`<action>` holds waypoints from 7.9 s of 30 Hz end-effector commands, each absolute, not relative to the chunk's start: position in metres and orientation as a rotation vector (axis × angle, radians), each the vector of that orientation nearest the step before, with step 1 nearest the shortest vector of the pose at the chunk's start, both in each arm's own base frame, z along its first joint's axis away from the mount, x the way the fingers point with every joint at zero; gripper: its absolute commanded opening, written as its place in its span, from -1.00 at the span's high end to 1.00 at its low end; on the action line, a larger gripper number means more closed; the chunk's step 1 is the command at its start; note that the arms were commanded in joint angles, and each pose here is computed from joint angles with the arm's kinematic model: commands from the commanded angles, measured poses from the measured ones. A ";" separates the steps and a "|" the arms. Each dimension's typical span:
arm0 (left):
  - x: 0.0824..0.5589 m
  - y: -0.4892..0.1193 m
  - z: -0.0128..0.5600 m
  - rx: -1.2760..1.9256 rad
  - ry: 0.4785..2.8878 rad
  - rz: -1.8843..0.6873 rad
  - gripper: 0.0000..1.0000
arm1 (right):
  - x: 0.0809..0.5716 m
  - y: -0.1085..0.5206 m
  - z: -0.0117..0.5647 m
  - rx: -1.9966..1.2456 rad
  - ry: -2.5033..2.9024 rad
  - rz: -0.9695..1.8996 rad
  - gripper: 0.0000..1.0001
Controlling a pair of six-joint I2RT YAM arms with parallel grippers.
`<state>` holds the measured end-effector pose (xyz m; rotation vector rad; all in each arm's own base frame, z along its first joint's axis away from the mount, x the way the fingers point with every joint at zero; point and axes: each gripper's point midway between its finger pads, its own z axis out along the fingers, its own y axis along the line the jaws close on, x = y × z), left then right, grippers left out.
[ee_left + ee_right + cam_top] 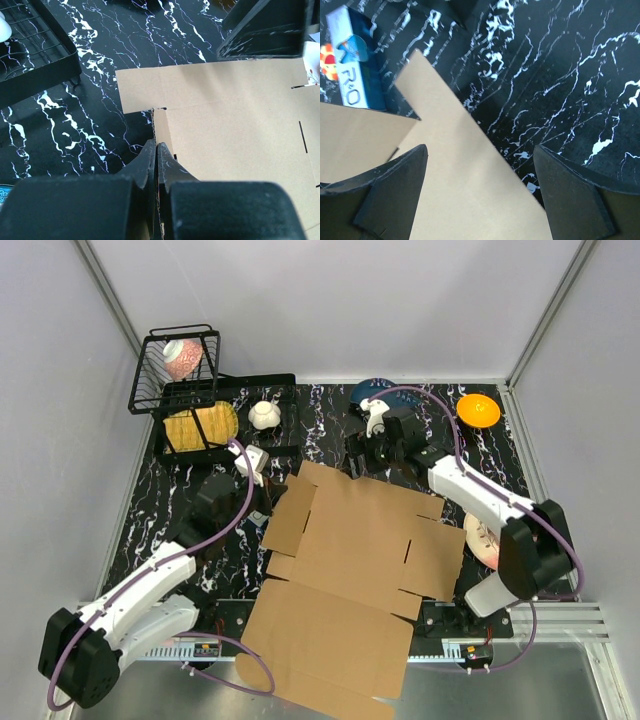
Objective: Fold the paper box
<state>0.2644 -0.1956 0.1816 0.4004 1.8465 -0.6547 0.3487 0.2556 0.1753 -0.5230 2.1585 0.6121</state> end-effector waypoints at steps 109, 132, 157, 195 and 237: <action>0.319 -0.299 0.193 0.535 2.025 -0.961 0.00 | 0.324 0.278 0.154 -0.801 2.089 0.804 1.00; 0.333 -0.262 0.157 0.421 2.222 -0.948 -0.57 | 0.314 0.286 0.167 -0.820 2.033 0.888 1.00; 0.314 -0.304 0.198 0.494 2.169 -1.206 0.57 | 0.320 0.284 0.156 -0.806 2.076 0.830 1.00; 0.278 -0.383 0.182 0.610 2.181 -0.925 0.27 | 0.325 0.280 0.152 -0.766 2.116 0.741 1.00; 0.185 -0.211 0.132 0.006 2.286 -0.780 -0.43 | 0.320 0.257 0.148 -0.722 2.108 0.624 1.00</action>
